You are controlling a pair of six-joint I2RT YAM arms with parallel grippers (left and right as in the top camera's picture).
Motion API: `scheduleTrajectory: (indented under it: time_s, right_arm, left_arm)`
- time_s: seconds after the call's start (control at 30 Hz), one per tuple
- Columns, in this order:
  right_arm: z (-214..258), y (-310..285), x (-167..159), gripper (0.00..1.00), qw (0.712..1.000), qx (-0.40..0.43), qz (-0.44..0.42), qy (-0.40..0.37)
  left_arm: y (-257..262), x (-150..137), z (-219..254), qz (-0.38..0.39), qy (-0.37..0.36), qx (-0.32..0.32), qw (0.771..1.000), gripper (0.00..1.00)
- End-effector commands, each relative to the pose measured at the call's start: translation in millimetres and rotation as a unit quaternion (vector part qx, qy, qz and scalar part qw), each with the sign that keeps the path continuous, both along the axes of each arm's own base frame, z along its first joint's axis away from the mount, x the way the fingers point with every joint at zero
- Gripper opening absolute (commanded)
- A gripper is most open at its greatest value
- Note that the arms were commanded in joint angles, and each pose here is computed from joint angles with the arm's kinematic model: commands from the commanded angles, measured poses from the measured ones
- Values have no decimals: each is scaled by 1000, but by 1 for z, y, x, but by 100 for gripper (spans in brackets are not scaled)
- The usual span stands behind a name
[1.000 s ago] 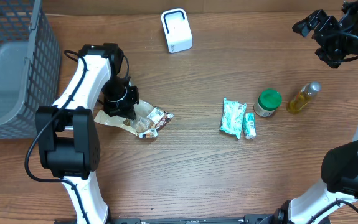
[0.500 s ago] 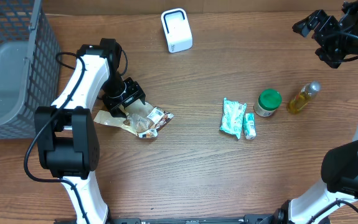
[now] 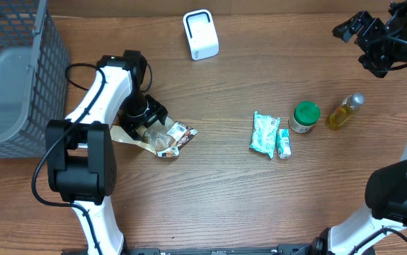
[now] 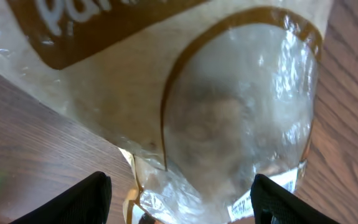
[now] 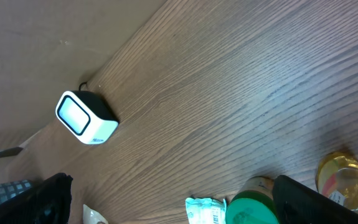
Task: Scan the item barcode
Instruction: 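Grasp the brown PanTree bag with the left gripper, then lift the brown bag with the left gripper and turn it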
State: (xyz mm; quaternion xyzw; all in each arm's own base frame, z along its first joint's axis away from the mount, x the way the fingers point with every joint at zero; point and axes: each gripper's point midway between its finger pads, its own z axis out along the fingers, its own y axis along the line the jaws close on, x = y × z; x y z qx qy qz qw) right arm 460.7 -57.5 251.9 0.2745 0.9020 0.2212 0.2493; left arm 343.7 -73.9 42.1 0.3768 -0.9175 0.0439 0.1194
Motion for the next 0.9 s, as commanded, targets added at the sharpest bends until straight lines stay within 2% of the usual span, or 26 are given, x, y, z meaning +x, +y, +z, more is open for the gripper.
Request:
scheduleTrajectory:
  time_s: [0.0,0.23,0.5,0.63,0.87]
  right_arm:
    - [14,-1,1,100,1000,-10,0,-18]
    - [14,-1,1,100,1000,-10,0,-18]
    - [14,-1,1,100,1000,-10,0,-18]
    - [14,-1,1,100,1000,-10,0,-18]
    - [14,-2,1,100,1000,-10,0,-18]
  left_arm:
    - [11,3,7,46,-11,33,998,72]
    - [15,-5,-2,90,-2,89,992,71]
    - [10,-5,-28,100,-20,95,990,68]
    - [11,-9,-42,102,-24,95,990,64]
    - [12,-15,-46,93,-17,96,991,50]
